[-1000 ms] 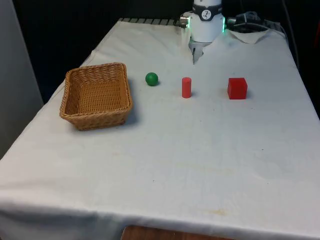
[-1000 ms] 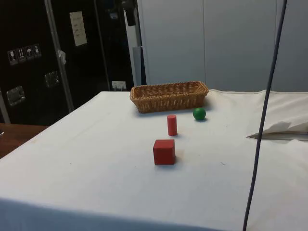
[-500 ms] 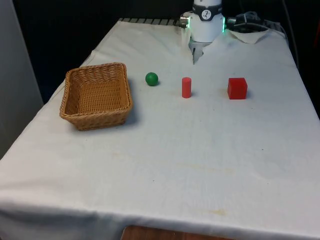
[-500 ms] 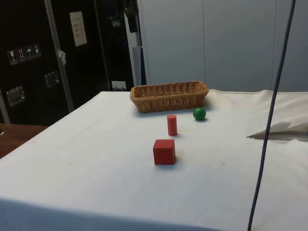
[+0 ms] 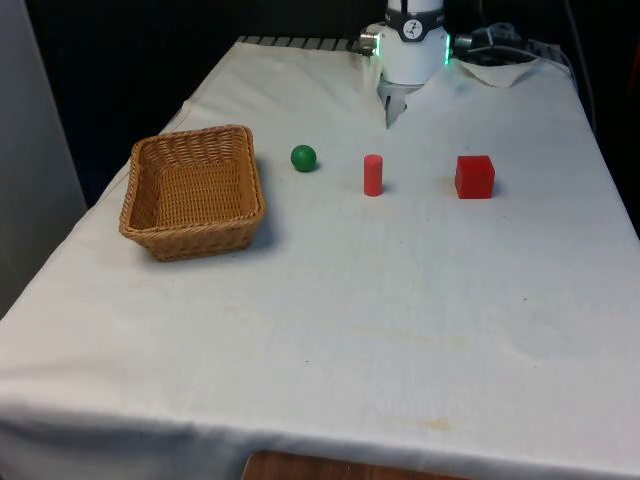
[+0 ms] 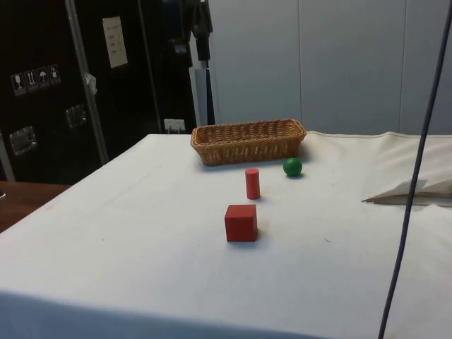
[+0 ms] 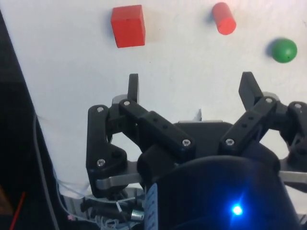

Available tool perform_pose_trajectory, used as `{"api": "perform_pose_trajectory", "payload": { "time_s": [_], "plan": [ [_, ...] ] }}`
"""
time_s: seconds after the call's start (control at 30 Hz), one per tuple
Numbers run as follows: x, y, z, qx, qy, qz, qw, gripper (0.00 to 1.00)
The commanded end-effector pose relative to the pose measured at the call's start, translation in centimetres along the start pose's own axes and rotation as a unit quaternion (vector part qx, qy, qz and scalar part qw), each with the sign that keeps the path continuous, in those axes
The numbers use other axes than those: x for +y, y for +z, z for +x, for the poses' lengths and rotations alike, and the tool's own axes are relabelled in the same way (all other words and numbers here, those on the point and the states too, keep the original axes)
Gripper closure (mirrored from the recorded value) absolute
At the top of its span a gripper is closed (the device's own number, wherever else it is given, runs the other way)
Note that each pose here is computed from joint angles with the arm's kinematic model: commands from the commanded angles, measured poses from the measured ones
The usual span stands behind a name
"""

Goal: Pick up the object to the left of the cylinder and place it into the basket.

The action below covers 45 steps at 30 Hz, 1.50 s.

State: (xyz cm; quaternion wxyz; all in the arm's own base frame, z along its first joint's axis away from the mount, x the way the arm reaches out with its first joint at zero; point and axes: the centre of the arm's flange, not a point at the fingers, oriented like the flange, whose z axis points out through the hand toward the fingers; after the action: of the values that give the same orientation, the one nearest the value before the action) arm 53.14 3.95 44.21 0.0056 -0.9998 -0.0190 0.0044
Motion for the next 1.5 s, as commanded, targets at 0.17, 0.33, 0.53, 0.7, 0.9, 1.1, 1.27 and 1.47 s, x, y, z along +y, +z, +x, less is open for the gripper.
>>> {"api": "perform_pose_trajectory", "payload": {
  "time_s": [0.17,0.33,0.53,0.7,0.9,1.1,1.27,1.47],
  "plan": [
    [-0.8,1.5,-0.9,0.008,-0.001,-0.005,0.99995,0.00],
    [-1.4,2.5,-1.4,0.005,-0.002,-0.006,0.99996,0.00],
    [-2.5,4.2,-2.1,0.003,-0.006,-0.007,0.99995,0.00],
    [-3.4,5.4,-2.7,0.005,-0.008,-0.007,0.99993,0.00],
    [-4.2,6.6,-3.3,0.009,-0.011,-0.006,0.99988,0.00],
    [-5.2,8.4,-4.2,0.013,-0.014,-0.007,0.99979,0.00],
    [-5.9,9.5,-4.8,0.015,-0.016,-0.007,0.99974,0.00],
    [-6.5,10.4,-5.4,0.009,-0.020,-0.004,0.99974,0.00]
  ]
}}
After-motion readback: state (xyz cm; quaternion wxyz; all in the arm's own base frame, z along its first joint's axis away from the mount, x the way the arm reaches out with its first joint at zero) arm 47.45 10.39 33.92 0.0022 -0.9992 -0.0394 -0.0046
